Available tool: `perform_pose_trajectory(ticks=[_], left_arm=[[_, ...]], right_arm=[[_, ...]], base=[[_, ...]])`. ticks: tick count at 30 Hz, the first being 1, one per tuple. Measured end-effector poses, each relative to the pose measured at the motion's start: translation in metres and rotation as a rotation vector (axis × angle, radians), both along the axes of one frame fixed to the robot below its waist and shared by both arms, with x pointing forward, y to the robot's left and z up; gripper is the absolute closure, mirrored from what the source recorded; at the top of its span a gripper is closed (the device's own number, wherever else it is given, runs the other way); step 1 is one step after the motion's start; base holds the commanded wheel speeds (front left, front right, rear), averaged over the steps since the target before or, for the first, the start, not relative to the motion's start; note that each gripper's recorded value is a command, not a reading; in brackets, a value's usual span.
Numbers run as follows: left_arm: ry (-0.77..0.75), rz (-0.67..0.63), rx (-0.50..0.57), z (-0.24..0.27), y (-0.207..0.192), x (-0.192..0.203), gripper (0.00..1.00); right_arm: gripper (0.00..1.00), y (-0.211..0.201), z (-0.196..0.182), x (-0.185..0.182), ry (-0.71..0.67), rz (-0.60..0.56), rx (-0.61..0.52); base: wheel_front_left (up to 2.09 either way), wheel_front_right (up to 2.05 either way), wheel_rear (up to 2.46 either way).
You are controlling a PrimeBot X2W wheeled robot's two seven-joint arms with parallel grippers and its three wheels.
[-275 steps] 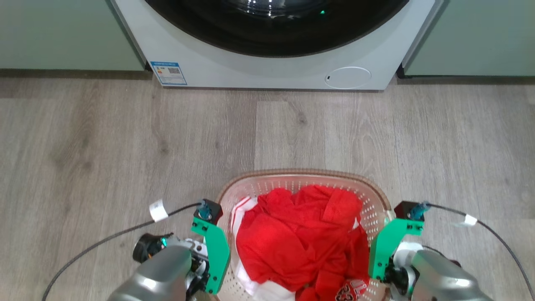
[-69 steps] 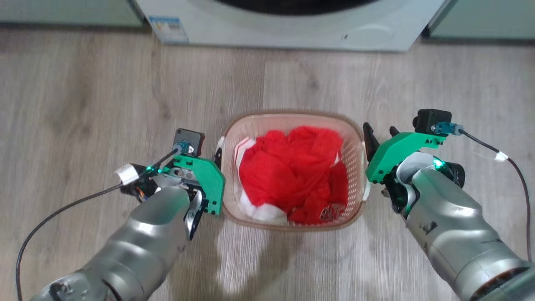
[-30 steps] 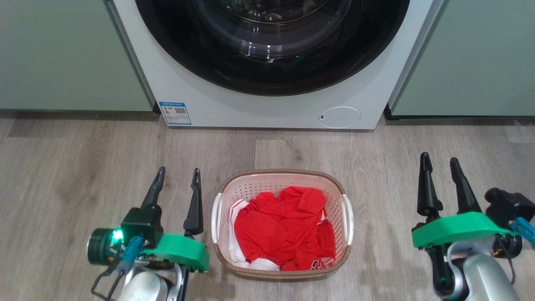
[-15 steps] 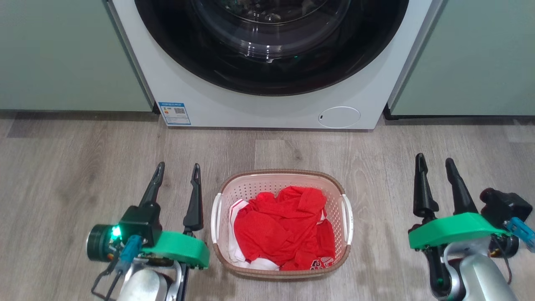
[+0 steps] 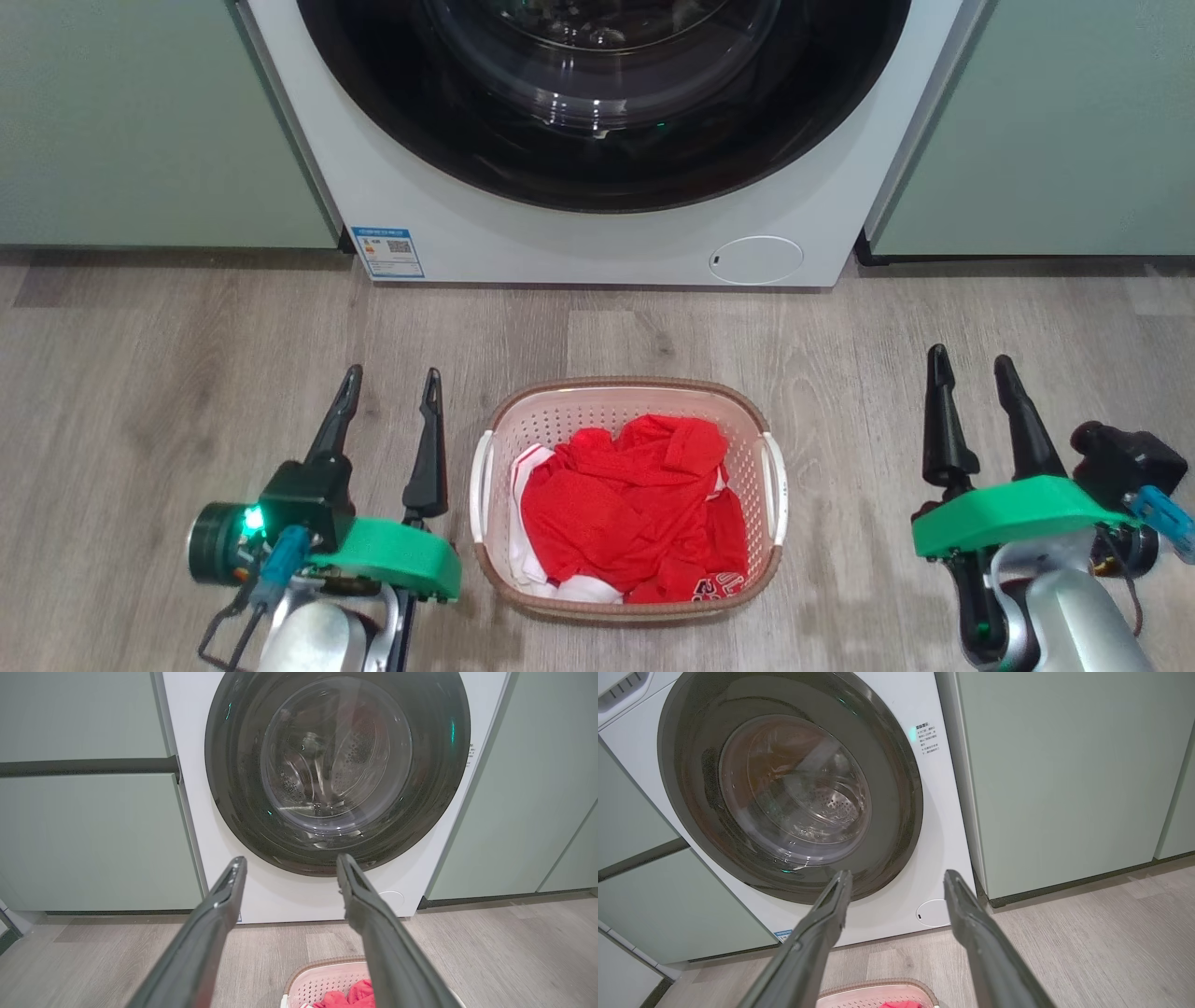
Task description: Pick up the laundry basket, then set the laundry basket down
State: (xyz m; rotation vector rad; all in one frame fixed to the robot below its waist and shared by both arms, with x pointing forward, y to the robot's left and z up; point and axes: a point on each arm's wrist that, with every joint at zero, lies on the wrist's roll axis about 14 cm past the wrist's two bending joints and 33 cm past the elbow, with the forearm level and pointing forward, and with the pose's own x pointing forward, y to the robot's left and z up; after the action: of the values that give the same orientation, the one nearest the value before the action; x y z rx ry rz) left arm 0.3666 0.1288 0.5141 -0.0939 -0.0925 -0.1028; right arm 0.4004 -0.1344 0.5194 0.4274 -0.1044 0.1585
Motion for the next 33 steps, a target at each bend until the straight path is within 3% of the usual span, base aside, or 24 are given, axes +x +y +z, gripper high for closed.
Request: perform_pose_trajectory(ticks=[30, 31, 33], left_arm=[[0.018, -0.020, -0.027, -0.006, -0.001, 0.003, 0.00], [0.026, -0.019, -0.029, -0.008, -0.001, 0.003, 1.00], [0.070, -0.019, -0.023, -0.022, -0.001, -0.001, 1.00]], right_arm=[[0.00, -0.003, -0.011, 0.003, 0.033, -0.008, -0.002], [1.00, -0.003, -0.014, 0.003, 0.041, -0.008, -0.003], [1.00, -0.002, -0.027, -0.001, 0.084, -0.007, -0.004]], base=[[0.00, 0.00, 0.00], [0.00, 0.00, 0.00], [0.00, 0.00, 0.00]])
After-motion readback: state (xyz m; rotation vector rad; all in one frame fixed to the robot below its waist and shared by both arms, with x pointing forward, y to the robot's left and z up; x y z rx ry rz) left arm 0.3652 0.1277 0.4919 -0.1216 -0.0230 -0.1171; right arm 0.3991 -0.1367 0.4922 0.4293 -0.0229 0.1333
